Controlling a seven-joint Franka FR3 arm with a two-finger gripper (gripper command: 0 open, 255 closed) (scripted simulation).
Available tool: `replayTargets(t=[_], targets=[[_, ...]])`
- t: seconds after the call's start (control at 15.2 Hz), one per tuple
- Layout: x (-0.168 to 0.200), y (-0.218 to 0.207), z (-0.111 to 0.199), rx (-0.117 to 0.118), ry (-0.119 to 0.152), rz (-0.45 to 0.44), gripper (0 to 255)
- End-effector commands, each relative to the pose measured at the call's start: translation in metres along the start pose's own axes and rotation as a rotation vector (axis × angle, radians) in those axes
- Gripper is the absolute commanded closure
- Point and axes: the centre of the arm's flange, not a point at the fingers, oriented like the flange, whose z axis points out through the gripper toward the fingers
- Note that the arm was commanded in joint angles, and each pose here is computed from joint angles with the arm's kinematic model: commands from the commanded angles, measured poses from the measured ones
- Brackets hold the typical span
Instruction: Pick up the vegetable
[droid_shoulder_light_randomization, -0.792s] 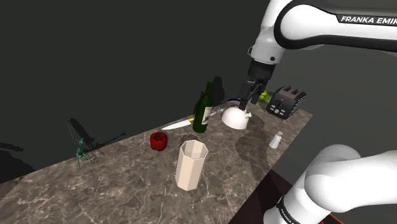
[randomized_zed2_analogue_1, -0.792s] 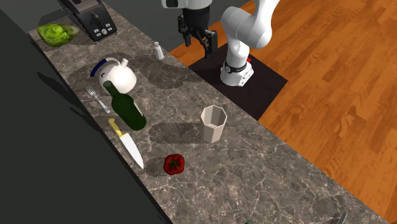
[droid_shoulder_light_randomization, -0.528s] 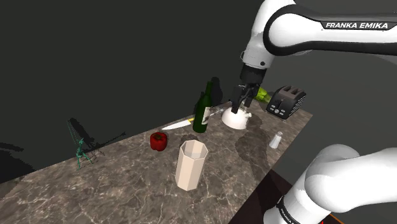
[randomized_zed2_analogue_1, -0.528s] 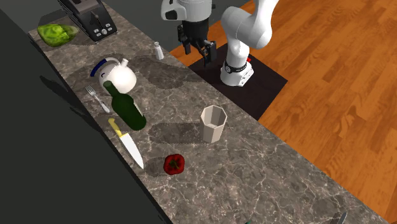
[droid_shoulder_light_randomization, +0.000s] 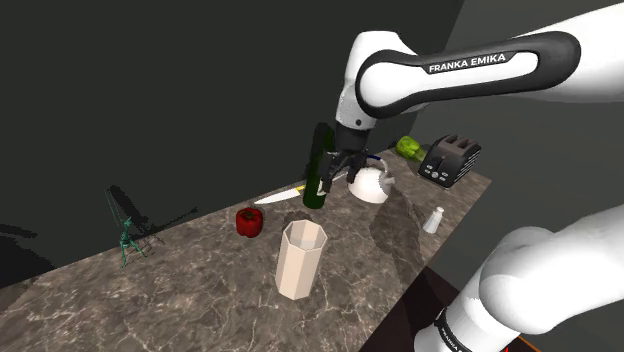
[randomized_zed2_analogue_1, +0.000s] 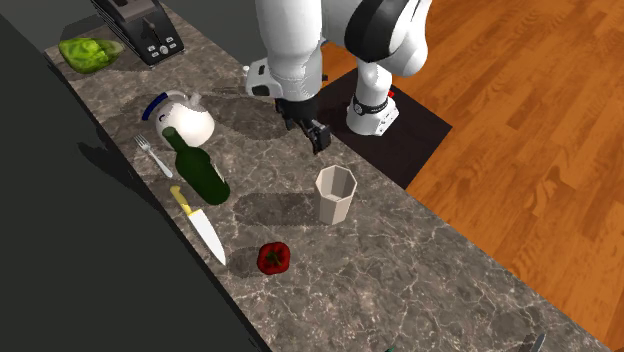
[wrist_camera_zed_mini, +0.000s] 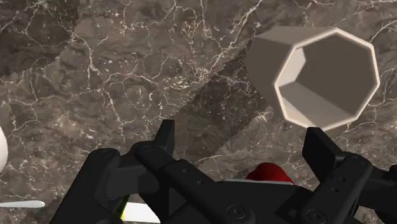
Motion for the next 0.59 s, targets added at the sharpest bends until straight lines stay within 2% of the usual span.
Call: replayTargets(t=[0.0, 0.53], targets=[[0.017, -0.011, 0.015, 0.003, -0.001, 0.017, 0], [0.088, -0.054, 0.081, 0.011, -0.009, 0.079, 0]])
